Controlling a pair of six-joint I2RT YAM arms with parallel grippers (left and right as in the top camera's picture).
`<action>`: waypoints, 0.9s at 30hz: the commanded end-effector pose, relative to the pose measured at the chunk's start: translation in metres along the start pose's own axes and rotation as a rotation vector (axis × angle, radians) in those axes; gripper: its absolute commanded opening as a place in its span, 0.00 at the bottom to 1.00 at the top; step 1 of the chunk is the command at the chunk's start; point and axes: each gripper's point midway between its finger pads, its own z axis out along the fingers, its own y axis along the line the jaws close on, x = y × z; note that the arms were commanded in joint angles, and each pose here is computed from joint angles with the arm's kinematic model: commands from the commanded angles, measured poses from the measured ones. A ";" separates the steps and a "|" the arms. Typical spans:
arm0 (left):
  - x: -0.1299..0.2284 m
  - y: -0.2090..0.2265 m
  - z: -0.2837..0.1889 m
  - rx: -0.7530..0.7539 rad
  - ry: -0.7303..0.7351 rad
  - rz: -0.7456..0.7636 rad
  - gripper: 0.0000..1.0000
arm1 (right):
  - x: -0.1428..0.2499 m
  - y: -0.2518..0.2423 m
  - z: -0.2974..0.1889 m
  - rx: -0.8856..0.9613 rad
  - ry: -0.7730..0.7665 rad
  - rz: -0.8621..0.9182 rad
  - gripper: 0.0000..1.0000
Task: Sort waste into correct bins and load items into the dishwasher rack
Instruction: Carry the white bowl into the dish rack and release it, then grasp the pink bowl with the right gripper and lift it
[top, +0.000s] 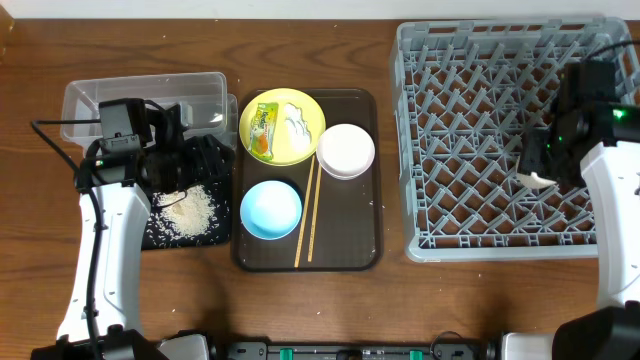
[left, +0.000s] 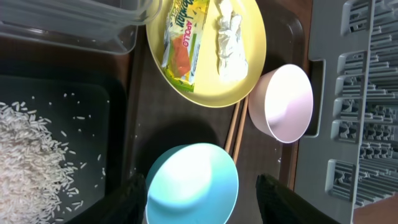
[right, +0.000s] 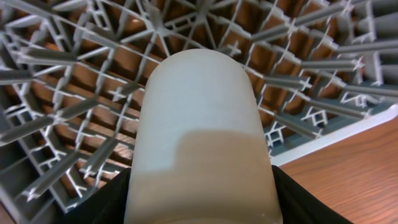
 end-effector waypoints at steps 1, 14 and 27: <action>-0.001 0.000 -0.003 -0.009 -0.006 0.006 0.59 | 0.010 0.005 0.016 -0.043 0.038 0.028 0.01; 0.001 0.001 -0.003 -0.011 0.002 0.001 0.60 | 0.029 0.013 0.049 -0.065 0.075 0.024 0.99; 0.010 0.034 -0.007 -0.204 0.023 -0.034 0.67 | -0.026 0.077 -0.007 -0.386 -0.118 -0.087 0.97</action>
